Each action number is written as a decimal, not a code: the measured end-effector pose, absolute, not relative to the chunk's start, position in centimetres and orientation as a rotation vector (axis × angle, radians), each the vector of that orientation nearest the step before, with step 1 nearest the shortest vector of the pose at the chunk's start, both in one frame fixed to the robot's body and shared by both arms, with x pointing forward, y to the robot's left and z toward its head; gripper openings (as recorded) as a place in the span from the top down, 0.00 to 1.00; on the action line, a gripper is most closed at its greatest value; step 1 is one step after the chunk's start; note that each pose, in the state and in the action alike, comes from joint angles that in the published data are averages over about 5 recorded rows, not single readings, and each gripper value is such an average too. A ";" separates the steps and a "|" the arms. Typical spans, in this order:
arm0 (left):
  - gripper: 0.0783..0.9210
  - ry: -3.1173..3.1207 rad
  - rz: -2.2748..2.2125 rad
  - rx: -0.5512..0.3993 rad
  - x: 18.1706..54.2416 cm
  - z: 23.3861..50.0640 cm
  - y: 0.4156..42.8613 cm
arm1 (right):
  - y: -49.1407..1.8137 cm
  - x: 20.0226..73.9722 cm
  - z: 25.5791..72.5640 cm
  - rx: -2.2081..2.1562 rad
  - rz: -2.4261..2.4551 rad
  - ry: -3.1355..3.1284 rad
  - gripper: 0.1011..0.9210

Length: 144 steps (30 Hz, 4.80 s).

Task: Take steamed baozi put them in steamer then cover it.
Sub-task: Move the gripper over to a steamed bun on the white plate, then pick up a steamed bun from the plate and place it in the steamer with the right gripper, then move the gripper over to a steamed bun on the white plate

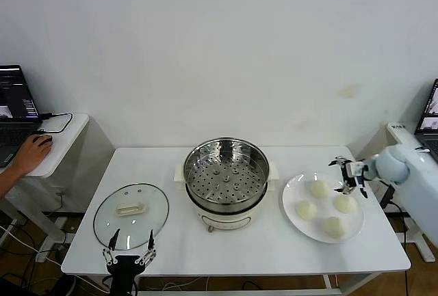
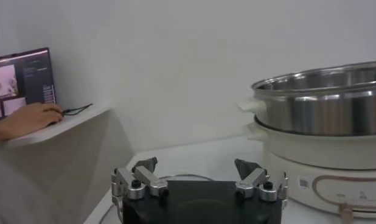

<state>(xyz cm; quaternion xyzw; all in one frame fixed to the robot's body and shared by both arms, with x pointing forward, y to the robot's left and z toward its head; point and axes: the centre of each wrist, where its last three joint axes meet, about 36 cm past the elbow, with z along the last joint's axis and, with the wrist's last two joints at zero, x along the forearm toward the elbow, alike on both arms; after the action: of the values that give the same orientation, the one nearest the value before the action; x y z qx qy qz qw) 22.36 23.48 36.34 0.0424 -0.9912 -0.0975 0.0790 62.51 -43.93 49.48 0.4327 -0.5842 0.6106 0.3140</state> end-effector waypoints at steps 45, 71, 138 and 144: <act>0.12 -2.967 -0.303 0.122 22.7 36.3 23.4 | -41.3 66.7 46.1 1.165 1.546 -1.354 0.42; 0.12 -3.009 -0.294 0.119 23.6 37.3 24.0 | -32.8 69.1 68.8 1.303 1.816 -1.618 0.42; 0.12 -3.020 -0.281 0.166 24.0 37.8 24.6 | -13.1 70.5 65.4 1.702 2.333 -0.950 0.12; 0.12 -3.020 -0.295 0.139 24.0 38.0 24.5 | -18.5 67.8 68.3 1.563 2.122 -1.177 0.12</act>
<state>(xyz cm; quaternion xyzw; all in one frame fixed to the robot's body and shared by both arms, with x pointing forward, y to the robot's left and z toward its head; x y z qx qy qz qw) 23.99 24.51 37.98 0.0456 -0.9929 -0.0970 0.0517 67.83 -18.51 68.33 0.5370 -0.4044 0.7293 0.1275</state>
